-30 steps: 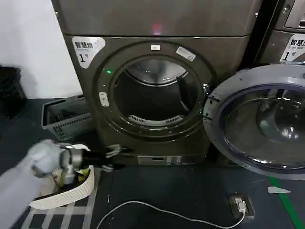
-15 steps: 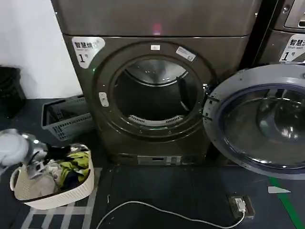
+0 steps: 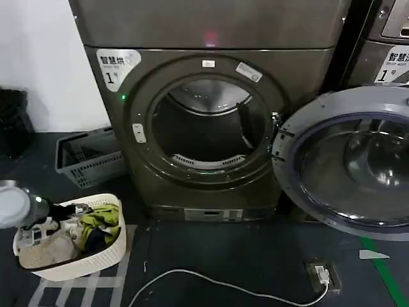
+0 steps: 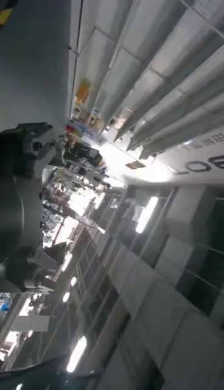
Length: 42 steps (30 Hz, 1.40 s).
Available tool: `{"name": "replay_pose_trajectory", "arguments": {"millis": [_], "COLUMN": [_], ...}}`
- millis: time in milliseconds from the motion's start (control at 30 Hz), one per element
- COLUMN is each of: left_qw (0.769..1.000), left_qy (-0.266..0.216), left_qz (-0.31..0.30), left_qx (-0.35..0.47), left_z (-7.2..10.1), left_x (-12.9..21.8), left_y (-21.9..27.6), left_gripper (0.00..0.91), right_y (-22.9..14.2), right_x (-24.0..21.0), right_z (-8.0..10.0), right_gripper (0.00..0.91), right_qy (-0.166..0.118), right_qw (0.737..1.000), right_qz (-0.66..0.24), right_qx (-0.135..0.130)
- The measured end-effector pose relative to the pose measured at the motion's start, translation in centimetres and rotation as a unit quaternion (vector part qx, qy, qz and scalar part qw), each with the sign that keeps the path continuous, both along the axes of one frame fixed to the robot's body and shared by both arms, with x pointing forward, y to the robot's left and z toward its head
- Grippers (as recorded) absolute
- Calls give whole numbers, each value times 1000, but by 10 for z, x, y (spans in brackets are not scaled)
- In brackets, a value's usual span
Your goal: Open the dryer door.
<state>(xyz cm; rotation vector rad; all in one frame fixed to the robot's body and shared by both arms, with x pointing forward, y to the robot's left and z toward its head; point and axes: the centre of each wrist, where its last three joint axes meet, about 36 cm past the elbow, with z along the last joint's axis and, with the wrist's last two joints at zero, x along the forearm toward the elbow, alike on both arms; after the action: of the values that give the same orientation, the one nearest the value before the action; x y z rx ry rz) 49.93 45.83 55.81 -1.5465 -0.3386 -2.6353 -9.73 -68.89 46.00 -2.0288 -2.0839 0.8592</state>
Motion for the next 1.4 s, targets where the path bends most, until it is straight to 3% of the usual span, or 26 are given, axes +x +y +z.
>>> {"name": "replay_pose_trajectory", "arguments": {"millis": [1400], "left_qw": [997], "left_qy": [0], "left_qz": [33], "left_qx": [76], "left_z": [-6], "left_x": [3], "left_y": [29], "left_gripper": [907], "right_y": [2], "right_x": [0], "right_z": [-11], "right_gripper": [907], "right_qy": [3], "right_qw": [1000], "right_qz": [15], "right_qx": [4]}}
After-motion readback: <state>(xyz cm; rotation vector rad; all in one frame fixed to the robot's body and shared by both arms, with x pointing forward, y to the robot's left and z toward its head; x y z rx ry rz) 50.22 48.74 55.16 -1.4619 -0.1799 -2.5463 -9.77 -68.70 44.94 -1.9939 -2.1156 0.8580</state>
